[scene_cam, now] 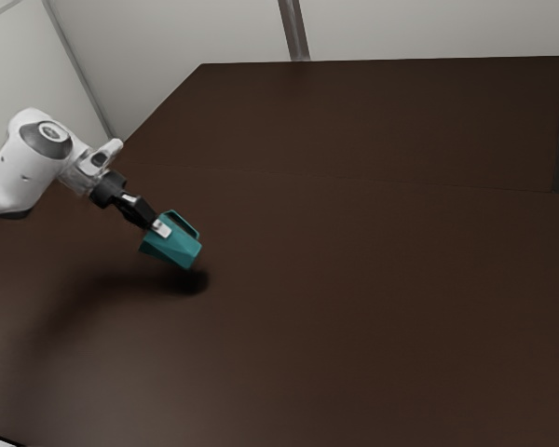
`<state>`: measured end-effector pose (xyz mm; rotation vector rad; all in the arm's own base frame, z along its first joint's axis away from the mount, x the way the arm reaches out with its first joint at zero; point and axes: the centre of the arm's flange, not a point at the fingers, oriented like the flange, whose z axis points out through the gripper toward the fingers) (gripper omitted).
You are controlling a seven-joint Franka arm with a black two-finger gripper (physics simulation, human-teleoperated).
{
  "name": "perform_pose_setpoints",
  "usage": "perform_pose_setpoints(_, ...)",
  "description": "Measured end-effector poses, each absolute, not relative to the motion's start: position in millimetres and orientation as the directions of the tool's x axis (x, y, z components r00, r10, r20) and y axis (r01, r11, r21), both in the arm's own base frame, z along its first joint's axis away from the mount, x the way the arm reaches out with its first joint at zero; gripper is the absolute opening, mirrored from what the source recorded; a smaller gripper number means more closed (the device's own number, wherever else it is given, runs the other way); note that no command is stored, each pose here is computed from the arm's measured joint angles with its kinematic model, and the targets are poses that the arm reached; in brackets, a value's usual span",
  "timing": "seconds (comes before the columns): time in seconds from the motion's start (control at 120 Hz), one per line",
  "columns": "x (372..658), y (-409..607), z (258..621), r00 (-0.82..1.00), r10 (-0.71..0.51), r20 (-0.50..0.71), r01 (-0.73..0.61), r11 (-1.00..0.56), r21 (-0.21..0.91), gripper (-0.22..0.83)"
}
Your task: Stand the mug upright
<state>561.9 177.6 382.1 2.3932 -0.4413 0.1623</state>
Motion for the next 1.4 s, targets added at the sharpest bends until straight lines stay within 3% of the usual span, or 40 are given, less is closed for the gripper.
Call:
perform_pose_setpoints(0.125, 569.6, 130.3, 417.4, 0.891, -0.406, 0.203, -0.454, -0.779, 0.434, -0.17)
perform_pose_setpoints(0.233, 568.6, 100.1, 431.1, 0.875, -0.453, 0.168, -0.483, -0.816, 0.317, -0.17)
perform_pose_setpoints(0.558, 558.1, -12.1, 432.5, 0.837, -0.542, 0.072, -0.547, -0.834, 0.072, -0.17)
perform_pose_setpoints(1.05, 536.5, -79.3, 397.3, 0.876, -0.483, 0.0, -0.483, -0.875, -0.034, -0.17)
perform_pose_setpoints(1.4, 537.2, -17.7, 376.1, 0.956, -0.29, -0.039, -0.292, -0.956, -0.042, -0.17)
